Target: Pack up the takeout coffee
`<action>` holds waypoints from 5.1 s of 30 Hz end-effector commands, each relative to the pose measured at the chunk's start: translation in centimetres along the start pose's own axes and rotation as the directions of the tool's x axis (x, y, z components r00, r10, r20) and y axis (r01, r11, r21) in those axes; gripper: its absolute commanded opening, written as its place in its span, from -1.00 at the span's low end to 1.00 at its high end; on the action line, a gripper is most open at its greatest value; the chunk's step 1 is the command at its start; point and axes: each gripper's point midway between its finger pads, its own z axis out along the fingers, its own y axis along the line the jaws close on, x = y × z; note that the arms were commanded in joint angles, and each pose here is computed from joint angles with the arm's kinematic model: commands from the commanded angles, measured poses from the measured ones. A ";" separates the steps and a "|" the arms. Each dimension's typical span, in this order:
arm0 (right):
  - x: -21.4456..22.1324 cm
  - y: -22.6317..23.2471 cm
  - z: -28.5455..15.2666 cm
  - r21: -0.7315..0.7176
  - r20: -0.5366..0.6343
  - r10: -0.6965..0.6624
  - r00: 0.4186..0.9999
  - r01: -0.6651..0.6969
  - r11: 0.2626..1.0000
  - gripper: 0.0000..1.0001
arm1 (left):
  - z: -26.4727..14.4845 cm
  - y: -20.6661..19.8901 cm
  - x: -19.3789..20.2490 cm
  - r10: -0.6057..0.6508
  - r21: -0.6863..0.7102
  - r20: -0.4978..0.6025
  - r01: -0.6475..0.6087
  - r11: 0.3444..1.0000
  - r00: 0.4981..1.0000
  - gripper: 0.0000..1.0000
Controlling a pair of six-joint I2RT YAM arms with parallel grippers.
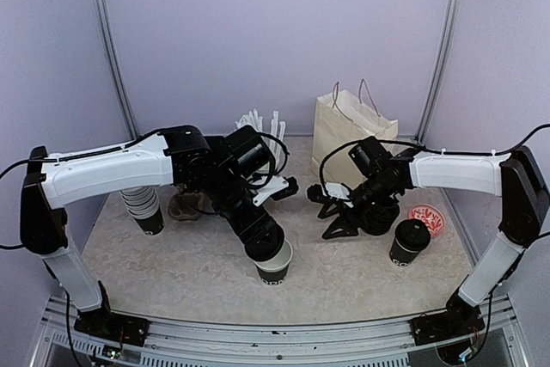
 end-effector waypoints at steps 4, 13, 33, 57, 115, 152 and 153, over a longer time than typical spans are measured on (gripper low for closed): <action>-0.3 -0.7 0.0 0.022 0.003 0.005 1.000 -0.006 1.000 0.27 | 0.7 -0.5 -1.3 0.025 0.025 0.012 -0.025 0.999 1.000 0.23; 0.1 -0.8 -0.1 0.035 -0.009 0.006 1.000 -0.005 0.999 0.27 | 1.9 -0.6 -1.6 0.032 0.043 -0.003 -0.032 0.999 0.999 0.23; 0.3 -1.3 -0.7 0.048 -0.001 0.020 1.000 -0.020 0.999 0.27 | 0.7 -1.7 -1.3 0.045 0.019 -0.053 -0.044 0.999 0.998 0.19; 0.6 -1.1 -0.7 0.035 -0.003 0.028 1.000 -0.028 0.999 0.27 | 4.4 -1.5 -1.3 0.059 0.007 -0.108 -0.059 0.998 0.992 0.19; 1.1 -0.9 -0.2 0.005 -0.011 0.044 0.999 -0.044 0.999 0.27 | 5.6 -1.3 -0.1 0.044 -0.072 -0.178 -0.057 0.996 0.983 0.22; 1.3 -0.8 0.0 -0.003 -0.015 0.050 0.999 -0.050 0.999 0.28 | 5.0 -1.5 -0.7 0.054 -0.105 -0.172 -0.073 0.992 0.984 0.21; 1.3 -0.8 -0.1 -0.003 -0.015 0.049 0.999 -0.049 0.999 0.28 | 5.1 -1.4 -0.7 0.053 -0.107 -0.175 -0.073 0.992 0.983 0.21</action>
